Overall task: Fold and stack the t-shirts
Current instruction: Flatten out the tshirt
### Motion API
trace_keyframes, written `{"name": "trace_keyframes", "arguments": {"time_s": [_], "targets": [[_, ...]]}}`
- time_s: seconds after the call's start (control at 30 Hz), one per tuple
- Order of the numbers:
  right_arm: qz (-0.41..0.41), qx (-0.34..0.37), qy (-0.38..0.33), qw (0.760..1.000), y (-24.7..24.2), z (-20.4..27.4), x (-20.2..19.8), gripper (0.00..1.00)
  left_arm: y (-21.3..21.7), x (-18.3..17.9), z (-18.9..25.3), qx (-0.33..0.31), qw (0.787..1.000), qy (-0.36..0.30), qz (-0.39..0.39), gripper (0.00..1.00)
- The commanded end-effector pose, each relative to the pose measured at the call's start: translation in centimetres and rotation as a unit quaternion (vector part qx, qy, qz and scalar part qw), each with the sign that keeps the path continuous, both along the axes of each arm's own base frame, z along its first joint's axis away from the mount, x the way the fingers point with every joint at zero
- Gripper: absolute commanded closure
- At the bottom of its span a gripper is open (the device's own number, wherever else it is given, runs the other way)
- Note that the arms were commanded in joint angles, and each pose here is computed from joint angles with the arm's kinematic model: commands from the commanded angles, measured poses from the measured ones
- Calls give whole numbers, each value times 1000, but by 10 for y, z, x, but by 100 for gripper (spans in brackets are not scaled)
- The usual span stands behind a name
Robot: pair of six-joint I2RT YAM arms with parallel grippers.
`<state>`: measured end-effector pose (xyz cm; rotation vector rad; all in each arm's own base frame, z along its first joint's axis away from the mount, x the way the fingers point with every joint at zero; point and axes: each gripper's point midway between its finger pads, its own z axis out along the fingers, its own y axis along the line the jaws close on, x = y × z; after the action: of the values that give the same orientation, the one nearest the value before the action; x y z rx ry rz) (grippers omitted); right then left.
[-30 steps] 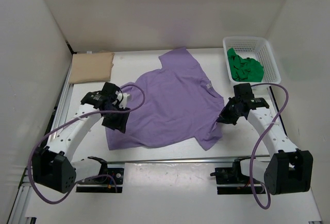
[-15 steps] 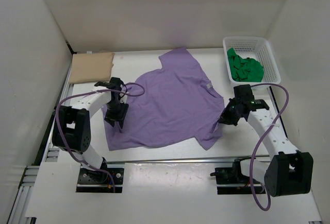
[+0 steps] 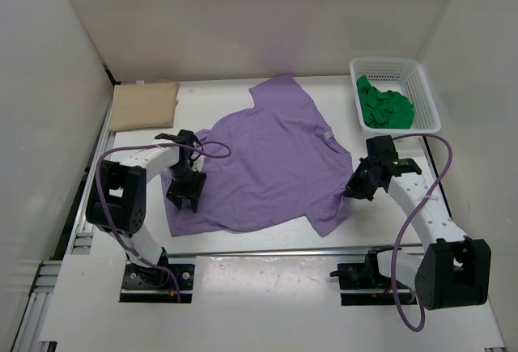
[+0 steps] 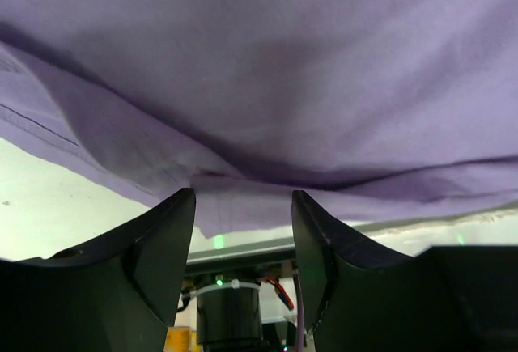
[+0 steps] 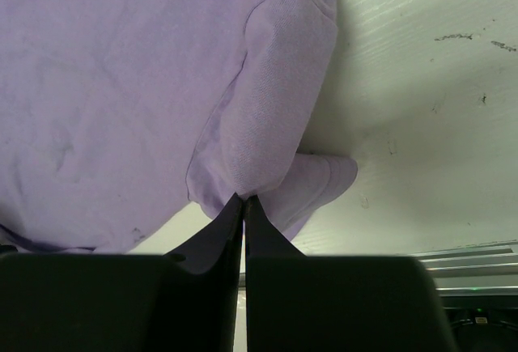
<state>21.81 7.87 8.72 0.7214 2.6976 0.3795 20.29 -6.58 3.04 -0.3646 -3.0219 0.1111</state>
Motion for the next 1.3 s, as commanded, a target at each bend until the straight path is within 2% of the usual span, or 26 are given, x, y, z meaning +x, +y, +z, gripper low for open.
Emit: {"name": "trace_keyframes", "arguments": {"time_s": [0.0, 0.3, 0.4, 0.43, 0.53, 0.57, 0.8, 0.93, 1.0, 1.07, 1.1, 1.13, 1.17, 1.2, 1.27], "targets": [[1, -11, -22, 1000, -5, 5, 3, 100, 6, 13, -4, 13, 999, -34, 3, 38], [-1, -16, -18, 1000, -7, 4, 1, 100, 4, 9, -10, -4, 1000, -23, 13, 35], [-1, -16, -22, 1000, -7, 6, 1, 100, 1, 5, -9, -15, 1000, -14, 14, 51], [-1, -16, -22, 1000, -7, 6, 1, 100, -1, 5, -9, -19, 1000, -13, 14, 63], [4, -18, -18, 1000, -8, 6, -1, 100, -5, 1, -5, -31, 999, 4, 16, 85], [4, -18, -18, 1000, -8, 6, -1, 100, -5, -2, -4, -30, 999, 8, 16, 90], [6, -24, -24, 999, -10, 12, -1, 100, -3, -2, 11, -41, 999, 9, 31, 90], [-1, -26, -38, 999, -12, 20, 10, 100, 5, 28, 36, -31, 997, -67, 37, 90], [-8, -17, -42, 999, -12, 25, 24, 100, 6, 64, 60, -25, 990, -136, 37, 90], [-2, 1, -92, 996, -8, 65, 62, 100, 15, 103, 84, 6, 979, -202, 41, 90], [2, 21, -89, 996, -5, 72, 84, 100, 18, 141, 123, 9, 962, -270, 51, 90], [11, 26, -89, 996, -5, 89, 96, 100, 26, 162, 147, 34, 949, -308, 60, 90], [13, 31, -176, 984, -5, 166, 136, 100, 28, 188, 164, 43, 938, -337, 66, 90], [4, 29, -178, 984, -12, 181, 163, 100, 32, 225, 235, 37, 899, -427, 85, 90], [4, 40, -234, 971, -15, 248, 186, 100, 41, 257, 308, 50, 846, -519, 112, 90]]}}
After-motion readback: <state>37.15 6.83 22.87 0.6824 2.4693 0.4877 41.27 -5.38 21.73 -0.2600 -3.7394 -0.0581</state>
